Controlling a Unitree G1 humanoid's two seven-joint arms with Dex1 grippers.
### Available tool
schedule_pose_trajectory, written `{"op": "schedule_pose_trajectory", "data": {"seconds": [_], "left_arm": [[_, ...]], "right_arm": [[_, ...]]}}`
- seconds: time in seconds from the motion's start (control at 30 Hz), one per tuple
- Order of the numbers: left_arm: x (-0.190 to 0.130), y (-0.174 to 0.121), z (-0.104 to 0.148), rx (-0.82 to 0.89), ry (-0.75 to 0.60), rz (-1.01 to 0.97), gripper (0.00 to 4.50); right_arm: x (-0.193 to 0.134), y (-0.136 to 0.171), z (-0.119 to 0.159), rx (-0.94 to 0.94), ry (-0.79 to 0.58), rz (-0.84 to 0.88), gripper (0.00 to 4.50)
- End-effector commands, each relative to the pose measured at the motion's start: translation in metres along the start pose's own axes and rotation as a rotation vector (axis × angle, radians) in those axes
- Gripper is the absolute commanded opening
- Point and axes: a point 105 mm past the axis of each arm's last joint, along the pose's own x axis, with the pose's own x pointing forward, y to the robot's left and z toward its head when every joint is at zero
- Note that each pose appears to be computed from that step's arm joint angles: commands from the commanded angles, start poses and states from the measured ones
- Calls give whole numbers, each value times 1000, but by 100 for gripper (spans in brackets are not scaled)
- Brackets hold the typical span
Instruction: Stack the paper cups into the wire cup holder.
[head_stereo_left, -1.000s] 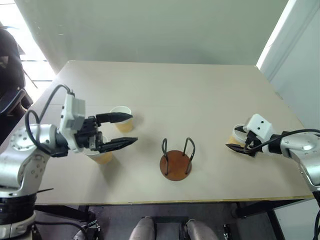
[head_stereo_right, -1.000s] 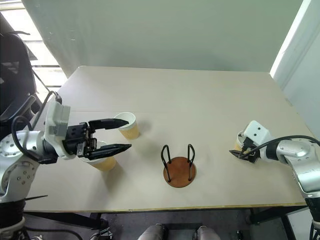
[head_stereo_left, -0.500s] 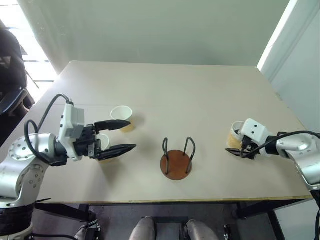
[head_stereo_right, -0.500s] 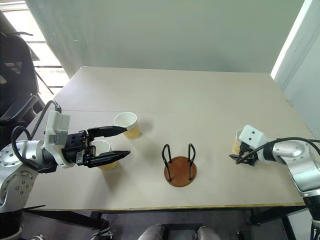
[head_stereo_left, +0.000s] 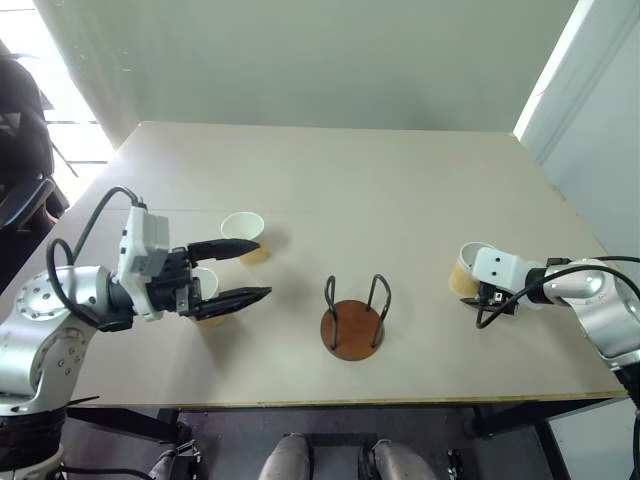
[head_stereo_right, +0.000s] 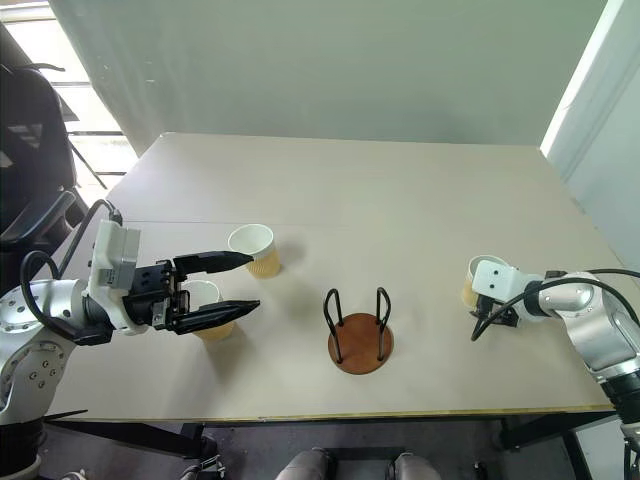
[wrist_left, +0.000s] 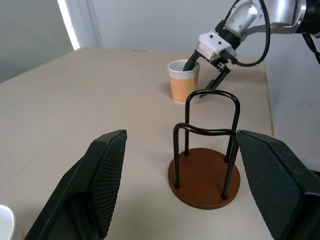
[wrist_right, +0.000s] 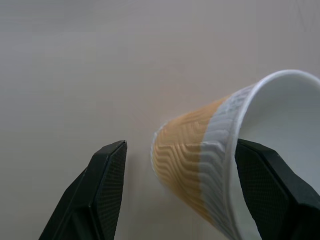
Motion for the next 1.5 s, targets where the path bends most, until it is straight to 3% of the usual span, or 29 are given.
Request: {"op": "schedule_pose_trajectory", "data": {"seconds": [0.03, 0.1, 0.2, 0.47, 0.5, 0.67, 1.0, 1.1, 1.27, 1.5], "left_arm": [[-1, -2, 10, 52, -12, 6, 376], [-1, -2, 10, 52, -11, 10, 376], [-2, -3, 10, 52, -11, 15, 376], [-5, -3, 9, 51, -4, 34, 376], [-6, -3, 9, 51, -3, 36, 376], [-10, -1, 8, 51, 4, 41, 376], [-13, -3, -1, 14, 34, 11, 376], [-14, -2, -4, 10, 39, 8, 376], [-17, 0, -8, -5, 55, 7, 376], [-17, -1, -10, -14, 62, 5, 376]], "right_arm": [[0, -5, 6, -72, -4, 10, 337], [3, -2, 7, -94, 0, 38, 337], [5, -2, 6, -117, 8, 54, 282], [8, -9, 1, -155, 32, 54, 18], [7, -10, 2, -156, 30, 52, 8], [-8, -19, 17, -183, -22, 40, 8], [-96, -25, 146, -250, -542, 162, 8], [-109, -17, 172, -262, -647, 214, 8], [-102, 16, 203, -291, -744, 344, 8], [-85, 37, 218, -360, -741, 405, 8]]}}
